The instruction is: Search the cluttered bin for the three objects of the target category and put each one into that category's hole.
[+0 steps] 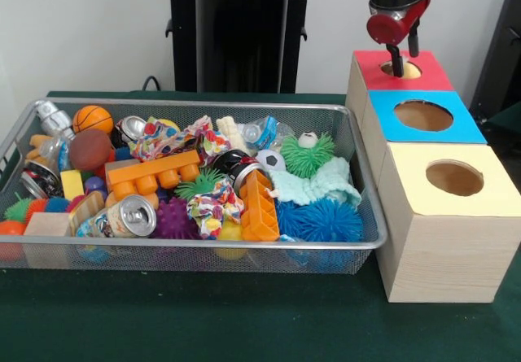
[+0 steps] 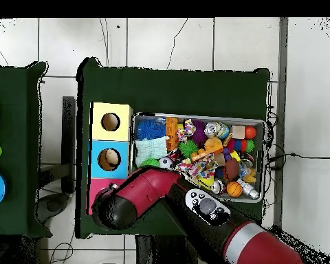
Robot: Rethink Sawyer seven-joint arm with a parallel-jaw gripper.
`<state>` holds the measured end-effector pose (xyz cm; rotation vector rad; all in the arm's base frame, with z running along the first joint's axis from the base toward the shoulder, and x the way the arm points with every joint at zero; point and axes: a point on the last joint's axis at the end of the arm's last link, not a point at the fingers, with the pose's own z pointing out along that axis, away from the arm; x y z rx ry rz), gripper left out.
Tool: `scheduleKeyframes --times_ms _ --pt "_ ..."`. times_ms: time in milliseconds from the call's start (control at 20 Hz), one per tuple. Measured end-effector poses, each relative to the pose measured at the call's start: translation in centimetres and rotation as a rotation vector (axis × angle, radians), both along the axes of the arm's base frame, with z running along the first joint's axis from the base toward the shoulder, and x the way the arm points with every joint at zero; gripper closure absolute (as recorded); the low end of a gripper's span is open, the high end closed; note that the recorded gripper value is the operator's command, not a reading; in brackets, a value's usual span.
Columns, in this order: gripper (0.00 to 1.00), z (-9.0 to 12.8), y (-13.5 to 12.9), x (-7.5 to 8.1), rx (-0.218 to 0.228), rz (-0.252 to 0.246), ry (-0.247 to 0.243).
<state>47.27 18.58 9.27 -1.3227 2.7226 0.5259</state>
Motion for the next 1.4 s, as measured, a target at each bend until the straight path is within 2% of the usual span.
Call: scheduleKeyframes --times_ms 250,950,1150,1400 --pt "0.0 0.07 -0.04 -0.39 -0.003 0.024 -0.038" --pt "0.0 0.26 0.07 -0.51 -0.015 0.034 -0.055" --pt "0.0 0.23 0.09 -0.54 -0.016 0.031 -0.052" --pt "0.0 0.1 -0.06 -0.57 -0.026 0.01 -0.017"
